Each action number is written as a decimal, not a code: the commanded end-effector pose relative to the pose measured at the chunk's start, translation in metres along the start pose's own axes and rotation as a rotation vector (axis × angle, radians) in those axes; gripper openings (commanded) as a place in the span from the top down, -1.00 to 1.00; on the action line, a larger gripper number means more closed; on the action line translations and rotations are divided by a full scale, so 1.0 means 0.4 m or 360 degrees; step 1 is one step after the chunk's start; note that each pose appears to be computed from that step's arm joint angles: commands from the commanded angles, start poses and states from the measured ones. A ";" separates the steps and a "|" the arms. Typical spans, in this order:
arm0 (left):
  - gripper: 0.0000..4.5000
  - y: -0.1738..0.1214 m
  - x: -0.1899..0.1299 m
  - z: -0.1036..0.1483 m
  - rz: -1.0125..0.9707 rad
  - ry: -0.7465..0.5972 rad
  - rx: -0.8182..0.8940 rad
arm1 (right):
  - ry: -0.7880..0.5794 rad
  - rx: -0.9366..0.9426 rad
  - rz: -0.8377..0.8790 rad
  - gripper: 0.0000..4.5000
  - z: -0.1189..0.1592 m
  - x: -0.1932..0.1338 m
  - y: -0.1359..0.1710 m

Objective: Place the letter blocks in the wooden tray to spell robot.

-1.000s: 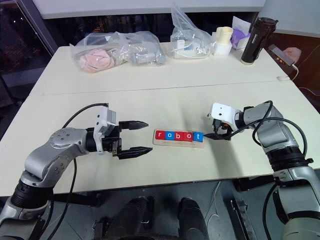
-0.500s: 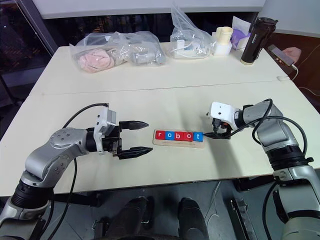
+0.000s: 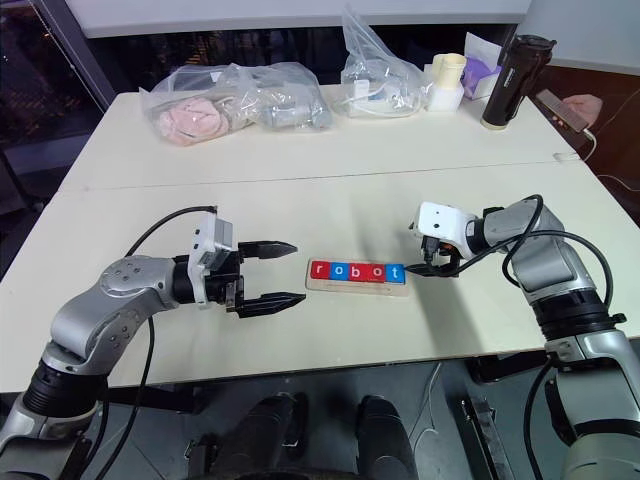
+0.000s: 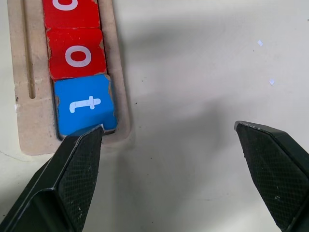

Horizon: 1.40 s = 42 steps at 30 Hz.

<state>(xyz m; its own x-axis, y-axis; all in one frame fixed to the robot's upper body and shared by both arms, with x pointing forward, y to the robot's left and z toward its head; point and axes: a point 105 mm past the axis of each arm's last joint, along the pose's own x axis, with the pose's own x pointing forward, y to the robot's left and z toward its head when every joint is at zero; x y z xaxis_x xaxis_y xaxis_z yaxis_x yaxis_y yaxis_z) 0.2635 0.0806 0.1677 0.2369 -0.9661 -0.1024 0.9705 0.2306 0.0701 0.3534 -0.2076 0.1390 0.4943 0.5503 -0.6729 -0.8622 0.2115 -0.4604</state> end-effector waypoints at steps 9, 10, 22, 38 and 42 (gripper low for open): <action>-1.00 0.009 -0.018 0.021 0.0040 -0.0013 0.0056 | -0.0010 -0.0082 -0.0142 -0.98 0.031 -0.115 -0.021; -1.00 0.010 -0.019 0.021 0.0043 -0.0012 0.0055 | -0.0016 -0.0081 -0.0153 -0.98 0.035 -0.119 -0.019; -1.00 0.047 -0.046 0.030 0.0137 -0.0001 0.0036 | -0.0183 0.0066 -0.0473 -0.98 0.114 -0.123 -0.005; -1.00 0.030 -0.044 0.038 0.0115 0.0012 0.0034 | -0.0079 0.0016 -0.0382 -0.98 0.049 0.021 -0.052; -1.00 0.026 -0.045 0.038 0.0123 0.0014 0.0027 | -0.0104 -0.0005 -0.0317 -0.98 0.056 0.023 -0.043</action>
<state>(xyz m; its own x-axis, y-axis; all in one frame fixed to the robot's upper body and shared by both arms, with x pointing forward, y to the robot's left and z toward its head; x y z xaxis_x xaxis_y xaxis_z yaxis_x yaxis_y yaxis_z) 0.2739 0.1001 0.1760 0.3195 -0.9390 -0.1277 0.9474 0.3135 0.0649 0.3692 -0.1922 0.1389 0.6400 0.5260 -0.5601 -0.7617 0.3385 -0.5525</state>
